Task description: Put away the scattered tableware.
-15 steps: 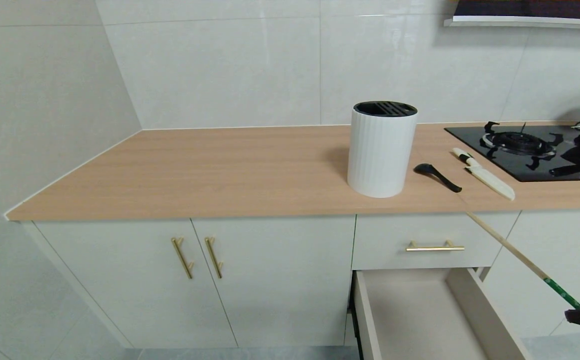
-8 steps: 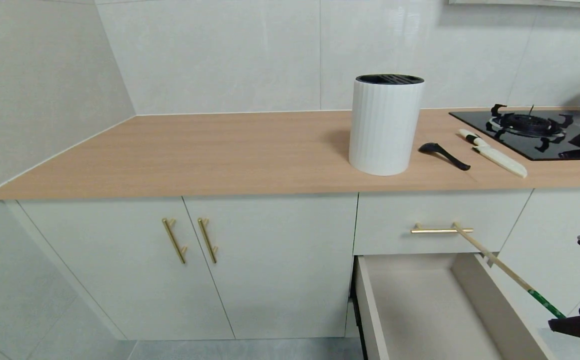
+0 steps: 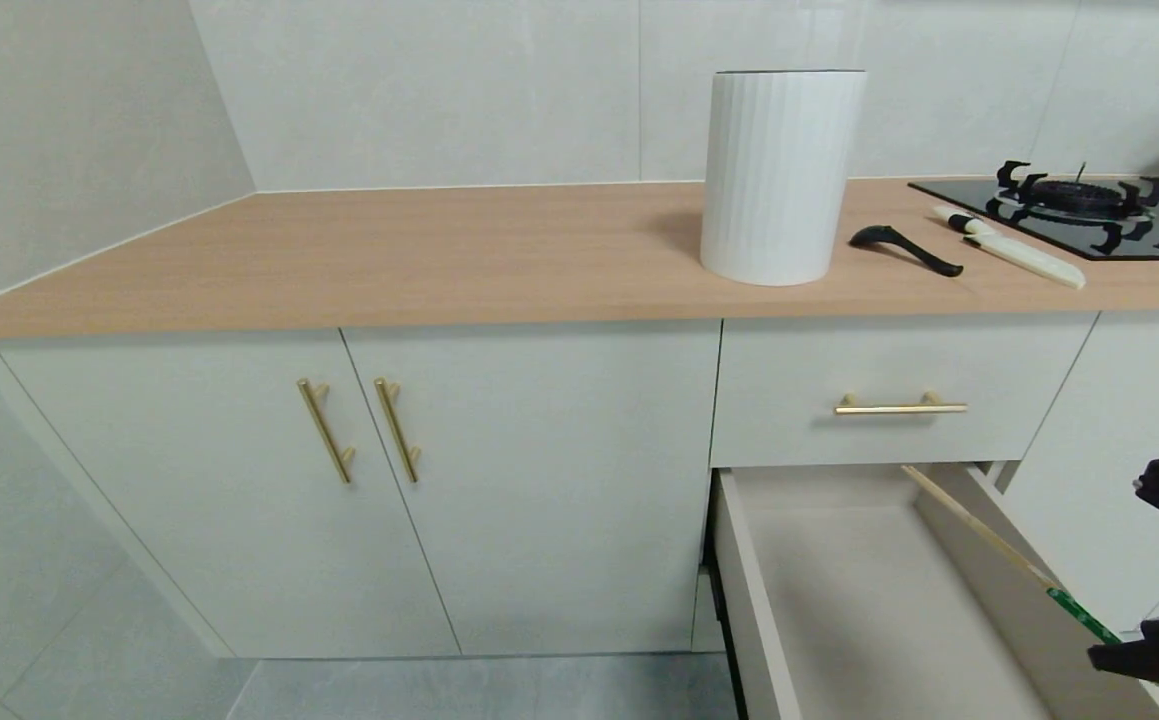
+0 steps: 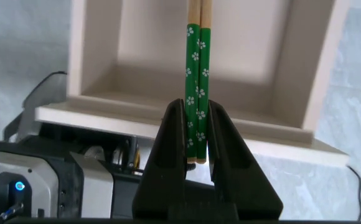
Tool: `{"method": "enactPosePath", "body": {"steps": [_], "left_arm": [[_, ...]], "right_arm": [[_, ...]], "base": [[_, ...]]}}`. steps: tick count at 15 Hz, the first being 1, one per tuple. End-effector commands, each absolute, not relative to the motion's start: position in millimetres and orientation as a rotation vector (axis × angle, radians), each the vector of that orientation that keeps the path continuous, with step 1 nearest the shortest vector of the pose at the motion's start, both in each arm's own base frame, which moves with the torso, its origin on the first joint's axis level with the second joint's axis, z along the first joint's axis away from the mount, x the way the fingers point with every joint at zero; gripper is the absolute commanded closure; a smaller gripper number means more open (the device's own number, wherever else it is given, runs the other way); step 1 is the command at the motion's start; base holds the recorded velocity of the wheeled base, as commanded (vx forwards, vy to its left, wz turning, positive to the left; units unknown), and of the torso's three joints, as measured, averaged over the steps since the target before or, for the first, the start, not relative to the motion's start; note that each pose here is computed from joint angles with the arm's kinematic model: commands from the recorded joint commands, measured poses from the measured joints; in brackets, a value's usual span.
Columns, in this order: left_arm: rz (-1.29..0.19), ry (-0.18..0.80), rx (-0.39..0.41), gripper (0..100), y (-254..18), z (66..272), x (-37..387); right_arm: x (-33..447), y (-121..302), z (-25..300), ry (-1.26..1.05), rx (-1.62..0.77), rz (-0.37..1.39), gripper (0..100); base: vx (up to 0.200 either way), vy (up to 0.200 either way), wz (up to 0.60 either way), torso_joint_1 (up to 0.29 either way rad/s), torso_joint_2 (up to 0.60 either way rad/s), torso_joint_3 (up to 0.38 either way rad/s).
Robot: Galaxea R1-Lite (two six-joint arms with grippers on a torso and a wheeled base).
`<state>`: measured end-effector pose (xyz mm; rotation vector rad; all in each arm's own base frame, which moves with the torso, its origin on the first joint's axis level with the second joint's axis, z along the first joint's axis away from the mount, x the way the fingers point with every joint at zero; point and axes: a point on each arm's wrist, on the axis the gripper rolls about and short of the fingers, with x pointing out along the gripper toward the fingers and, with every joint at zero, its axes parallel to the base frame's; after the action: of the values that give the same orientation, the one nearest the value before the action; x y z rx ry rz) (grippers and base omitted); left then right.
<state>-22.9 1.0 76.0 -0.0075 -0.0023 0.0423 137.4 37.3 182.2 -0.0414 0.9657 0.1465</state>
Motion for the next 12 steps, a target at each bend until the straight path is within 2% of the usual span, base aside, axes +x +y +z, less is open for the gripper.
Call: {"method": "enactPosePath", "body": {"steps": [1,3,5,9,12], "left_arm": [[0.043,-0.002,-0.008,0,1,76,-23],[0.043,-0.002,-0.008,0,1,76,-23],[0.043,-0.002,-0.008,0,1,76,-23],[0.043,-0.002,-0.008,0,1,76,-23],[0.043,-0.002,-0.008,0,1,76,-23]], "right_arm": [[139,38,180,0.978,-0.045,0.147,100],[139,40,179,0.984,-0.051,0.157,100],[139,40,179,0.982,-0.052,0.159,100],[146,42,174,1.008,-0.055,0.159,100],[183,53,149,1.089,-0.071,0.150,100]], "base": [[0.000,0.000,0.00,-0.041,0.44,0.378],[0.000,0.000,0.00,-0.034,0.38,0.337],[0.000,0.000,0.00,-0.017,0.14,0.132],[0.000,0.000,0.00,0.002,0.02,0.012],[0.000,0.000,0.00,0.000,0.00,0.000]]}}
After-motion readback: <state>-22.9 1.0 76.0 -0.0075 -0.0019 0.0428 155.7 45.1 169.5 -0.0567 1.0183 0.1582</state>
